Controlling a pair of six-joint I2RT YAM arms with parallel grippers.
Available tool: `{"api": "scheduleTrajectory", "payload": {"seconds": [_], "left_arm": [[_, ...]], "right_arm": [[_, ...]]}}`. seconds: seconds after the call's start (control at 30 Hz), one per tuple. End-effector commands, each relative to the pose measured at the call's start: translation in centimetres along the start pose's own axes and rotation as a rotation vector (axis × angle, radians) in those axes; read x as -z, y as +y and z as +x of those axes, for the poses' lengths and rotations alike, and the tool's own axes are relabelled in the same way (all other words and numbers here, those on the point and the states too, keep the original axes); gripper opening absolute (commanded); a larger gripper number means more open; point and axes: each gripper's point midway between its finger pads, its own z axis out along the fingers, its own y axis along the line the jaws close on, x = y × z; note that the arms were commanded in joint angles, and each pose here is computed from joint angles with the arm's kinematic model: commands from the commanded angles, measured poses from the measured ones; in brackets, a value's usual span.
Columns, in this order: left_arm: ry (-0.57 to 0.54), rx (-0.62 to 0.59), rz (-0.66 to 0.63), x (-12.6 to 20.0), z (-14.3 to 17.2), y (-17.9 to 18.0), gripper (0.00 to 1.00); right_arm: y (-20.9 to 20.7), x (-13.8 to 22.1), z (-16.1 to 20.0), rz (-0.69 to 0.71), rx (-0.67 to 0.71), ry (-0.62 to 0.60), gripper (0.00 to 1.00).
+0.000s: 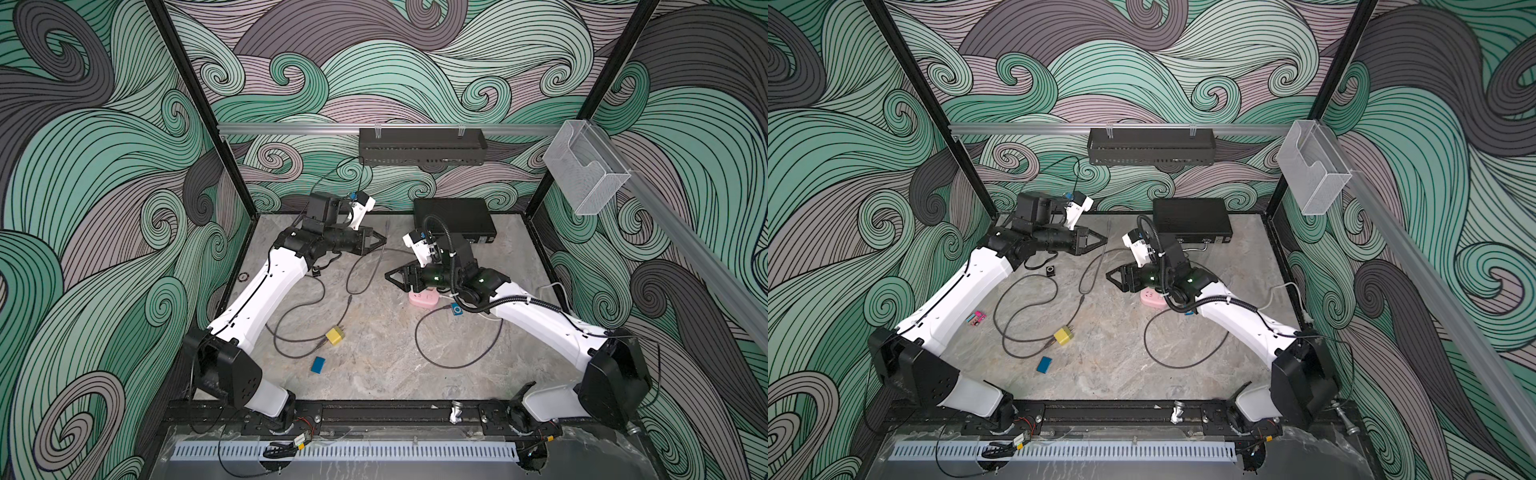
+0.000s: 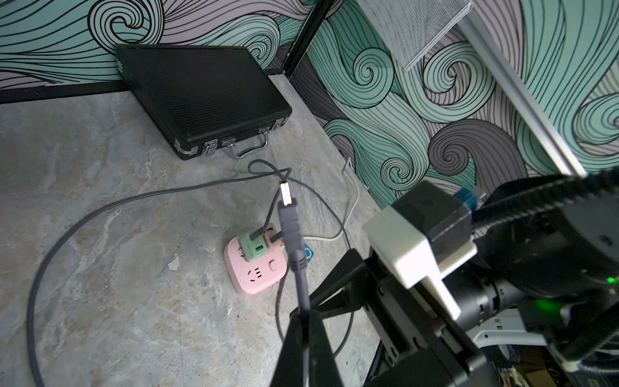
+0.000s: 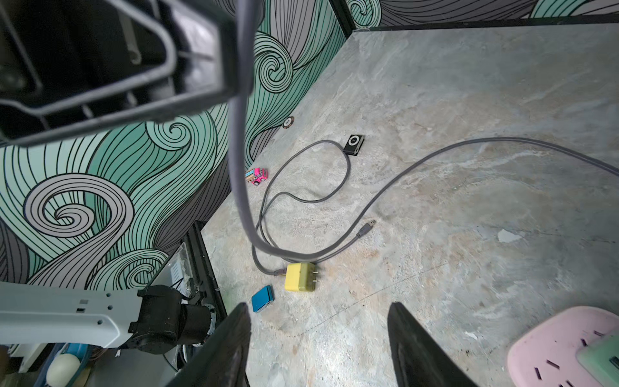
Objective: Charge mp3
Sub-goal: Pick up the charging cable from the center of the board.
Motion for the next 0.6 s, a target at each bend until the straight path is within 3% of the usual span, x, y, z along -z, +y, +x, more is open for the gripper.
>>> {"api": "scheduleTrajectory", "payload": {"seconds": [0.0, 0.57], "left_arm": [[-0.109, -0.011, 0.08, 2.4, -2.1, -3.0, 0.0], [-0.158, -0.056, 0.141, 5.2, 0.6, -5.3, 0.0]], "right_arm": [[2.3, 1.0, -3.6, -0.062, 0.077, -0.166, 0.66], [8.1, 3.0, -5.4, -0.227, 0.152, -0.268, 0.68]]}}
